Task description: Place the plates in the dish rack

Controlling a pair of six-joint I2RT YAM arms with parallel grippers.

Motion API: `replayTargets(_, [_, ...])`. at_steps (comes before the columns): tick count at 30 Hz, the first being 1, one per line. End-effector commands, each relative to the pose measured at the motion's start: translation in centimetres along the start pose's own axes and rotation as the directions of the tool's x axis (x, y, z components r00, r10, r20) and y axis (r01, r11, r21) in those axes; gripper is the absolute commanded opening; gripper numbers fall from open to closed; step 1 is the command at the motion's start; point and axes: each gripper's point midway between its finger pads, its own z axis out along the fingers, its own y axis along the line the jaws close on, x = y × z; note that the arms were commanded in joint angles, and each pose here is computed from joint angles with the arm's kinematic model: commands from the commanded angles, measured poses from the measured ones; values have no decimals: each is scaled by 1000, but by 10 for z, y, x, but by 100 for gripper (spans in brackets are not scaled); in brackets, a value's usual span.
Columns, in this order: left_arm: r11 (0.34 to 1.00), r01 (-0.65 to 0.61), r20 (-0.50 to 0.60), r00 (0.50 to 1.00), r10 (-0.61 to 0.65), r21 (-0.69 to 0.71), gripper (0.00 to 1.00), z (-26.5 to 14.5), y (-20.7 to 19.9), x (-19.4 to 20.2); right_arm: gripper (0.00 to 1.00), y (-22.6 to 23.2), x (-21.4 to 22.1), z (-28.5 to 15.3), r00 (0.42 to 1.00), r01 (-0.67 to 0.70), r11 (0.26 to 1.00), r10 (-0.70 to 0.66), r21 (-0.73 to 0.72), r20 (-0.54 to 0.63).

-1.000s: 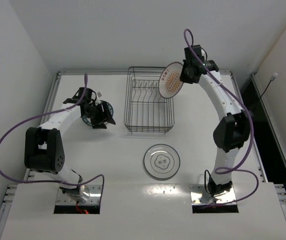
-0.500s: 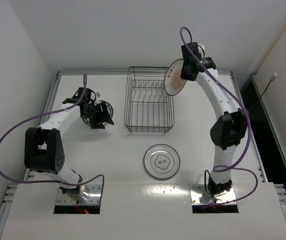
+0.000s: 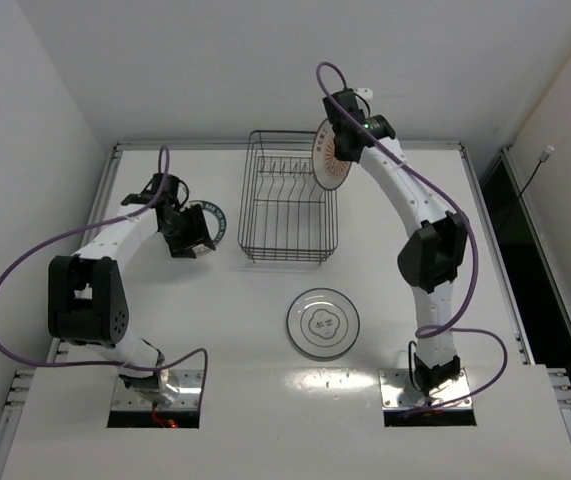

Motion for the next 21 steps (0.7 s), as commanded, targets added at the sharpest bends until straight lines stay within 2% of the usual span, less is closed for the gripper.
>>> replayTargets(1, [997, 16, 90, 996, -9, -76, 52, -21, 12, -21, 0, 5, 7, -4, 1000, 2, 999, -1, 46, -10])
replayTargets(8, [997, 15, 102, 995, -6, -81, 52, -24, 12, -23, 0, -14, -25, -27, 996, -79, 995, 75, 64, 55])
replayTargets(15, [997, 24, 103, 995, -15, -80, 52, -24, 12, -23, 0, -14, -28, -32, 993, -108, 992, 104, 62, 57])
replayTargets(21, [997, 24, 103, 995, -15, -80, 52, -26, 12, -21, 0, -3, -21, -18, 994, -103, 993, 101, 50, 28])
